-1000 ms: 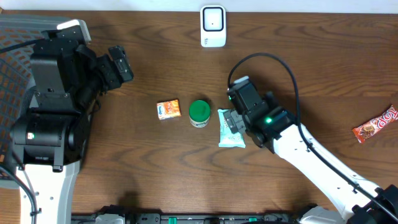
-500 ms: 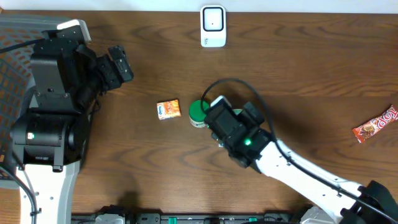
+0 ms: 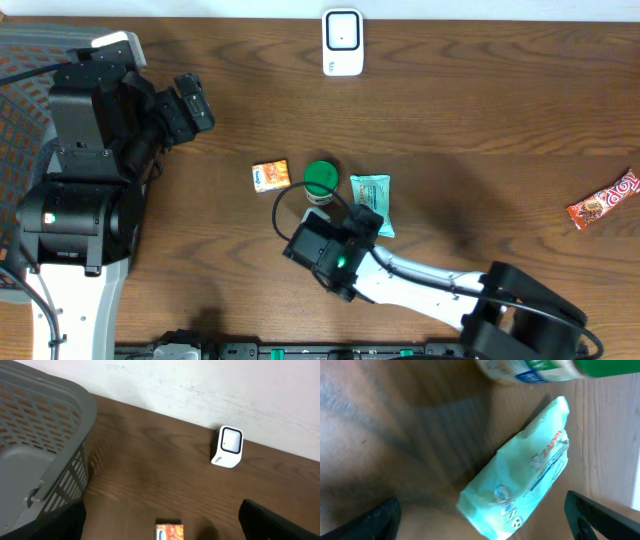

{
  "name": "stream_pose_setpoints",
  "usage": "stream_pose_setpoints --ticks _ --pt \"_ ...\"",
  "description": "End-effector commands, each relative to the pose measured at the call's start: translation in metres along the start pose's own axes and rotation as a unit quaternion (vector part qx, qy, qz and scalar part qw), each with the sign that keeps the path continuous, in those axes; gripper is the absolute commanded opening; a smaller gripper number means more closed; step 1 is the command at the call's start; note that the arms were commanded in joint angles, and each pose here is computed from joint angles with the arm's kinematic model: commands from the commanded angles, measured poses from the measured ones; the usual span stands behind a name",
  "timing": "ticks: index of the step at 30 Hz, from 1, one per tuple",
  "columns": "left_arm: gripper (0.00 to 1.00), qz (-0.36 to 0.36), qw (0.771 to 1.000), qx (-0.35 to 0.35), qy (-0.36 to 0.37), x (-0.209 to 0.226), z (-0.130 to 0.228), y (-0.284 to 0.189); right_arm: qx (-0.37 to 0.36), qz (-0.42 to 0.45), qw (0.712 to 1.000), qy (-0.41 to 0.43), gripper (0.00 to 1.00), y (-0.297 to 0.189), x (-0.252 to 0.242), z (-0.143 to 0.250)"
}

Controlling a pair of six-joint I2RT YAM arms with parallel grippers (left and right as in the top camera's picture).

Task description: Scan the item barcode

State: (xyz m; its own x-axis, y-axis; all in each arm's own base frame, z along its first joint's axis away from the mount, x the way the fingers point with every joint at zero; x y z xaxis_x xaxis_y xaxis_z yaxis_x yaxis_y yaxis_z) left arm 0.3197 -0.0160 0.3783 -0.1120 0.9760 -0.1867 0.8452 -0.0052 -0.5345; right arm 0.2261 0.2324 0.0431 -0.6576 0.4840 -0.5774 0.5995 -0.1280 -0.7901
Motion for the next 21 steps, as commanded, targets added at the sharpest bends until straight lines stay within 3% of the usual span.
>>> stream_pose_setpoints --ticks 1,21 --pt "0.98 -0.008 1.000 -0.004 0.003 0.003 -0.004 0.000 0.019 0.029 0.999 -0.015 0.99 0.008 0.003 0.009" --pt "0.98 -0.008 1.000 -0.004 0.003 0.003 -0.004 0.000 0.058 0.026 0.997 0.047 0.99 0.028 0.008 0.031"
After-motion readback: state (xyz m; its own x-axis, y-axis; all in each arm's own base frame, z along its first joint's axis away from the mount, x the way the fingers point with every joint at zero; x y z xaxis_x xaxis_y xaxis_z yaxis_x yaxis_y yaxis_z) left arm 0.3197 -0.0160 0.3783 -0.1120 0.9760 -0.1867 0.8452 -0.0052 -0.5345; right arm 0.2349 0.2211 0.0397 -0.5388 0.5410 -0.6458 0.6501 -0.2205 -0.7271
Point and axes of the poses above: each gripper's point midway between its finger pads, its own y axis out along the fingers, its own x axis along the line the jaws close on, z = x × y, the point moved 2 cm from there along -y, back along the fingers, and after that the axes turned 4 degrees about y, right-handed, at the moved point
